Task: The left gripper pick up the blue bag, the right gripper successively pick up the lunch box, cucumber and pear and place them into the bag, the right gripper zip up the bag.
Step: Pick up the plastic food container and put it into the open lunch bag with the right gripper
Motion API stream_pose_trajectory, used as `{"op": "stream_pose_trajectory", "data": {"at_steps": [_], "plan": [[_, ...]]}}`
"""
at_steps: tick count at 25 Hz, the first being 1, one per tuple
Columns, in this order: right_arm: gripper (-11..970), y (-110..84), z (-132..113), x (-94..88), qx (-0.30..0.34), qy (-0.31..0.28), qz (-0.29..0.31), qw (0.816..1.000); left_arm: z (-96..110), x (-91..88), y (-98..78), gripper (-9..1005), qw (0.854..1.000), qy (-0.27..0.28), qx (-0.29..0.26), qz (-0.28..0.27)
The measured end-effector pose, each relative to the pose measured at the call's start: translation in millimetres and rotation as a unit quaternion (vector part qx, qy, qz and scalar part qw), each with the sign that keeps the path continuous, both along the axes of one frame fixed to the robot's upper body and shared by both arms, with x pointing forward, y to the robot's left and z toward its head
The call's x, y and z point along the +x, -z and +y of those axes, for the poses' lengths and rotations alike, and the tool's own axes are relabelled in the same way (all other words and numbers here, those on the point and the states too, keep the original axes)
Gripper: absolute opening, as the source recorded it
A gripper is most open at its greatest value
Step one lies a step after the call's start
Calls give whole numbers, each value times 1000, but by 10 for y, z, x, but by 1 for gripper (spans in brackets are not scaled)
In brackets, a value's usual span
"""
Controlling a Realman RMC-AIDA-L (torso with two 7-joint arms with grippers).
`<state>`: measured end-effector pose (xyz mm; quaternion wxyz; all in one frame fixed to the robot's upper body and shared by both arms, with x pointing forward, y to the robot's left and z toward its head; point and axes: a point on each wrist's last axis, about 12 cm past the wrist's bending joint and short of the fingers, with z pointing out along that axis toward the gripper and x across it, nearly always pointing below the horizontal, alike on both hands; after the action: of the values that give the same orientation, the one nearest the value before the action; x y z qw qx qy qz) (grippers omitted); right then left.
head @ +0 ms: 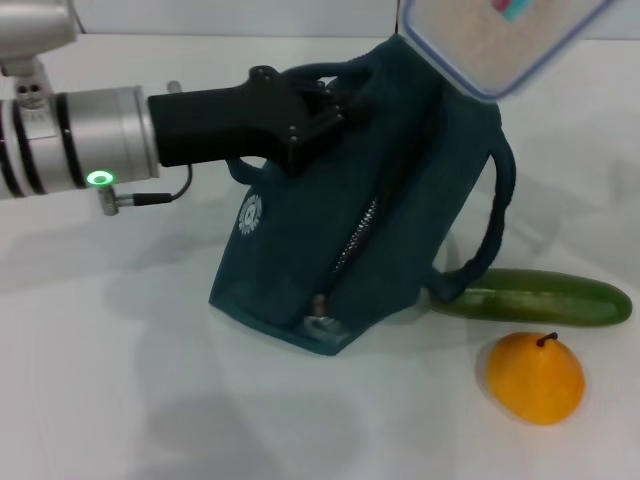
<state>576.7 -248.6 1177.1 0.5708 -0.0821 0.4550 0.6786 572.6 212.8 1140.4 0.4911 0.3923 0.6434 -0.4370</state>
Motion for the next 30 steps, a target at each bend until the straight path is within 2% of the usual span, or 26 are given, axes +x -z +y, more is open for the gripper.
{"op": "stream_pose_trajectory", "data": {"at_steps": [4, 9, 20, 30], "plan": [[81, -51, 171, 84, -12, -19, 0, 1000, -99, 39, 9, 47, 1000, 1, 10, 4], [74, 37, 252, 59, -32, -27, 12, 999, -114, 68, -15, 47, 1000, -6, 4, 2], [59, 298, 60, -172, -47, -8, 37, 998, -82, 111, -52, 47, 1000, -24, -3, -4], [45, 368, -140, -332, -47, 5, 30, 998, -107, 141, -79, 47, 1000, -29, -8, -7]]}}
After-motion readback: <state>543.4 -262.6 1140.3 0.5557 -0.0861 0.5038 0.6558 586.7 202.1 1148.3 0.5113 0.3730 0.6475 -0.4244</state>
